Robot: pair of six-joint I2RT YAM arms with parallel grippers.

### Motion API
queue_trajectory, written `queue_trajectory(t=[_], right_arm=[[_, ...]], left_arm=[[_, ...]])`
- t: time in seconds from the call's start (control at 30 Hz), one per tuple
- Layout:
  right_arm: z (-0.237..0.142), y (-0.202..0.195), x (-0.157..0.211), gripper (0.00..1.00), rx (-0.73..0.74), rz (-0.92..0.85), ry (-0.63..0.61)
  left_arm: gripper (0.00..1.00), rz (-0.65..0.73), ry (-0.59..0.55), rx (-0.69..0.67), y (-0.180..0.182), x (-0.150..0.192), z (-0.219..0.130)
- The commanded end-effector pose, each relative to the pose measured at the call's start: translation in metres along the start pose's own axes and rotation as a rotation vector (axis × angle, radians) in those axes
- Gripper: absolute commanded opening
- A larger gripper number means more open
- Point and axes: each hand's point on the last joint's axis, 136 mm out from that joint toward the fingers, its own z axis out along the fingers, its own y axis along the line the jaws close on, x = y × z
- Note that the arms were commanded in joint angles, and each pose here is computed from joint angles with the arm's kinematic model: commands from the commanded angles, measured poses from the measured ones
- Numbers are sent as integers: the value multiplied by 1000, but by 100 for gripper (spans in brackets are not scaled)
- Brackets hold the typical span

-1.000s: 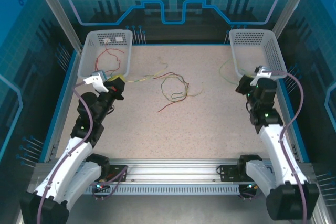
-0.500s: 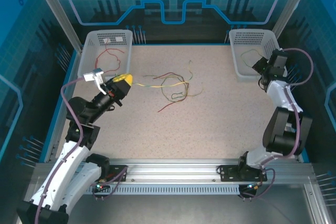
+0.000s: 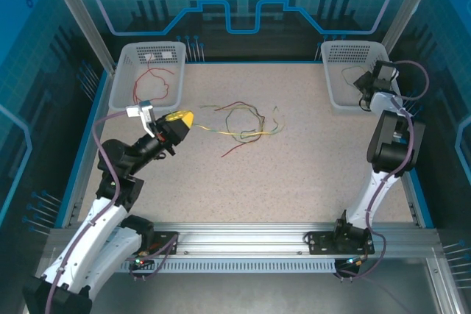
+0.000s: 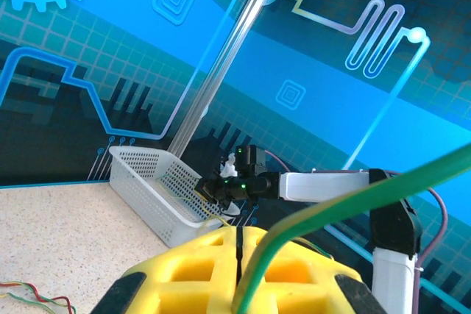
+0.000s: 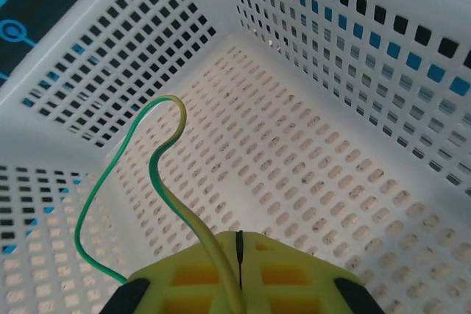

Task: Untangle the cables

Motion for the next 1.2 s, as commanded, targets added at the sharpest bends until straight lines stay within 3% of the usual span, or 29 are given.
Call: queue_trajectory(t=[0.0,0.13,0.23,0.37,0.5,0.67,0.77,0.8,0.83,1.03,1.17], right_arm=[[12,4,-16,13,4,50,-31],[23,15,-16,65,-13,33,8],[13,20,-23,81,-21,18,5],[-29,31,-31,84,-64,13,-24],[-98,42,-25,88,-103,-17,-42],[-180,69,24,89,-257,-125,-7],[-225,84,63,91,-403,-103,42],[-238,88,75,98,-453,-66,66],[-249,91,89,99,-520,-37,116],[-317,137,138,96,-839,23,410],[-342,166,165,95,-905,-3,567]], left_arm=[[0,26,-11,54,-15,-6,1],[0,25,-4,52,-15,-3,2],[0,16,-8,26,-8,0,3],[0,5,-17,-29,11,9,4],[0,-16,-10,-73,31,21,9],[0,-33,-31,-91,46,25,16],[0,-20,-56,-89,52,26,18],[0,-19,-60,-93,54,26,18],[0,-10,-58,-85,53,27,19],[0,8,-33,-74,57,33,25],[0,13,-22,-64,59,36,30]])
